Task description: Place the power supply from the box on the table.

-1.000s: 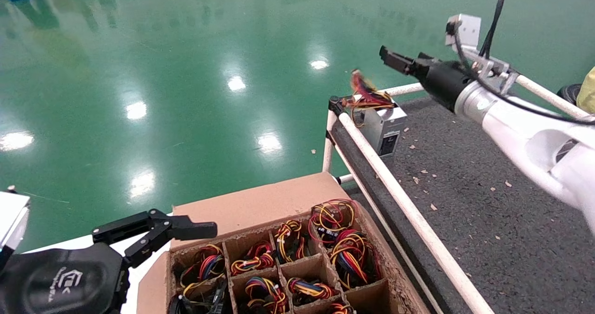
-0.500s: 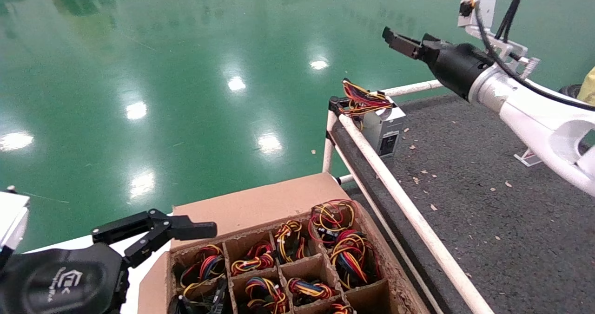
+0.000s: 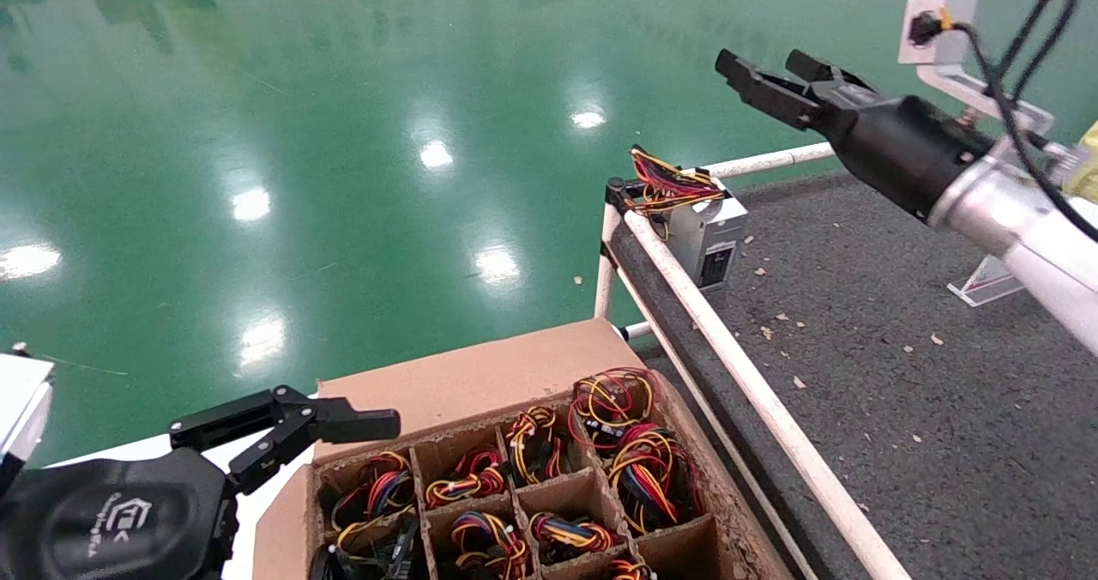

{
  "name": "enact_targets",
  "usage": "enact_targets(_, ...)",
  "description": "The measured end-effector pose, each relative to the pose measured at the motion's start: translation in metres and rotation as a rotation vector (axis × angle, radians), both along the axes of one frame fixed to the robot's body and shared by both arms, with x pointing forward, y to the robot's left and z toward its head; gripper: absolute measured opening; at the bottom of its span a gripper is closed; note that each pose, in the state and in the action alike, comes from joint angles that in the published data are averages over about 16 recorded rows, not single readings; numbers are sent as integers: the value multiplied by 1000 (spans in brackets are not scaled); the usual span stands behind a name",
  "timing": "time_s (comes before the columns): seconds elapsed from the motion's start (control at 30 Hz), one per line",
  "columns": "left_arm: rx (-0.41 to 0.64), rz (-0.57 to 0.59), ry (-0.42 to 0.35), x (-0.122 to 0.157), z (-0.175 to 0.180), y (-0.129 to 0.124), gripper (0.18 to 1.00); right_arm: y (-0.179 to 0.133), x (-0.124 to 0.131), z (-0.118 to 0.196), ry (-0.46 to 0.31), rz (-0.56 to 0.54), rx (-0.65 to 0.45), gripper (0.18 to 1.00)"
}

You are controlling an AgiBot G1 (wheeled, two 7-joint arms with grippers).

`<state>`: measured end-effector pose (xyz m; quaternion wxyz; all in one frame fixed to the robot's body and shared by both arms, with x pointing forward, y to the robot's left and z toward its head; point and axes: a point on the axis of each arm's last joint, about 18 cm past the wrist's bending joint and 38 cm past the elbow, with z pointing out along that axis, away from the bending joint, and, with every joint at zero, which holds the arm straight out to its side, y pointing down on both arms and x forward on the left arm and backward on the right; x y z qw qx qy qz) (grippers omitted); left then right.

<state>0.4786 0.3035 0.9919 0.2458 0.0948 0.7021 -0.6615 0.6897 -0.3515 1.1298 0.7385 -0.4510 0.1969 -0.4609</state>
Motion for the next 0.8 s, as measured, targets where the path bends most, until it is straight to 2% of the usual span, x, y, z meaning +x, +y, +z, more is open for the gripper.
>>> enact_targets(0.4, 0, 0, 0, 0, 0, 0, 1000, 3, -54, -26, -63, 152, -151, 1000)
enact_targets(0.8, 0, 0, 0, 0, 0, 0, 1000, 19, -117, -66, -70, 334, -349, 1000)
